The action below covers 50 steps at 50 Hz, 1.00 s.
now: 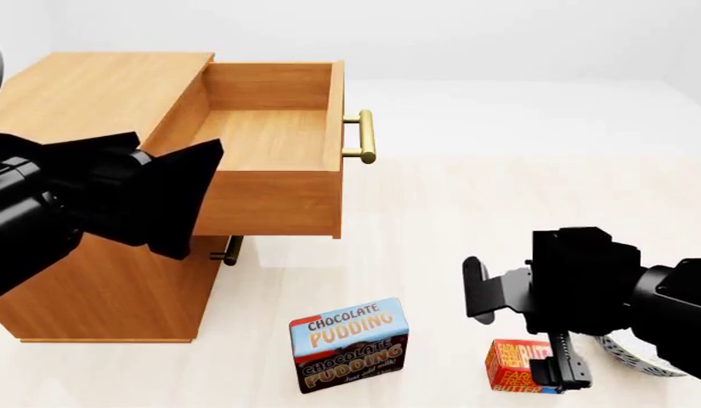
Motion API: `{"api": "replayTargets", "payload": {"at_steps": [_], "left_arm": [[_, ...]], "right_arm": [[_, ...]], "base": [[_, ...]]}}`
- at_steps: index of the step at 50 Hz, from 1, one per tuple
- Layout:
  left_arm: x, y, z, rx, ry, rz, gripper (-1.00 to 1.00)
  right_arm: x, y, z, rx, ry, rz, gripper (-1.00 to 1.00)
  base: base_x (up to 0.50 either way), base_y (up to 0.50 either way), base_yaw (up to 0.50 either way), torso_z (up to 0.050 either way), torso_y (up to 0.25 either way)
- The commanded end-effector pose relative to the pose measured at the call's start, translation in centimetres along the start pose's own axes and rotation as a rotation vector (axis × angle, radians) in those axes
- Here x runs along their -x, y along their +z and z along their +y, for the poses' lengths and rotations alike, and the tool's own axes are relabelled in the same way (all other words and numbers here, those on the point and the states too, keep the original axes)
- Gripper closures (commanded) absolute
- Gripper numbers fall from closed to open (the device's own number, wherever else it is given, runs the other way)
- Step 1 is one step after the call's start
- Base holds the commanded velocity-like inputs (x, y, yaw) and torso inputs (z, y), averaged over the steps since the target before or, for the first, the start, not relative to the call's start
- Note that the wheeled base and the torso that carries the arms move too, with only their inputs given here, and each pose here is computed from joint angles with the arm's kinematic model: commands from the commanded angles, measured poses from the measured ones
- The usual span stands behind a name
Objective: Put the butter at the back in the top drawer of the cabinet and close it.
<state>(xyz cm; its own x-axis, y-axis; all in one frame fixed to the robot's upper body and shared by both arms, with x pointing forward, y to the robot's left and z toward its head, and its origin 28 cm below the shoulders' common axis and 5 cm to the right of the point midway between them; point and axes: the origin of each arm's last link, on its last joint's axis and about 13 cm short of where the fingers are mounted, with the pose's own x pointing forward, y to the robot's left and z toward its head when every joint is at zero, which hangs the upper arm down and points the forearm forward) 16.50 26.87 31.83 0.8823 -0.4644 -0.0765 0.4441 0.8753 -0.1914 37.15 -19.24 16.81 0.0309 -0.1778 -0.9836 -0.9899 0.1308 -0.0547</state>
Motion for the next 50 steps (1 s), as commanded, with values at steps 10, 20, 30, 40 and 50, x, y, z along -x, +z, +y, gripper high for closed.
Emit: {"api": "replayTargets", "payload": {"at_steps": [10,20,30,40,50], "left_arm": [[0.1,-0.1,0.0,-0.001,0.001,0.004,-1.00],[0.1,-0.1,0.0,-0.001,0.003,0.003,-1.00],[0.1,0.0,0.0,-0.002,0.005,0.004,-1.00],[0.2,-0.1,0.0,-0.003,0.006,0.005,-1.00],[0.0,-0.1,0.0,-0.002,0.003,0.010,-1.00]], "right_arm": [[-1.8,0.3,0.0,0.008,0.029,0.007,-1.00],[-3.0,0.1,0.1,-0.004,0.051,0.014,1.00],[-3.3,0.1,0.1,-0.015,0.044,0.011,1.00],[-3.0,0.1,0.1,-0.014,0.030,-0.004,1.00],[-1.6,-0.1,0.7,-0.017,0.006,-0.020,1.00]], "base": [[0.00,0.00,0.00,0.000,0.000],[0.00,0.00,0.00,0.000,0.000],[0.00,0.00,0.00,0.000,0.000],[0.00,0.00,0.00,0.000,0.000],[0.00,0.00,0.00,0.000,0.000]]}}
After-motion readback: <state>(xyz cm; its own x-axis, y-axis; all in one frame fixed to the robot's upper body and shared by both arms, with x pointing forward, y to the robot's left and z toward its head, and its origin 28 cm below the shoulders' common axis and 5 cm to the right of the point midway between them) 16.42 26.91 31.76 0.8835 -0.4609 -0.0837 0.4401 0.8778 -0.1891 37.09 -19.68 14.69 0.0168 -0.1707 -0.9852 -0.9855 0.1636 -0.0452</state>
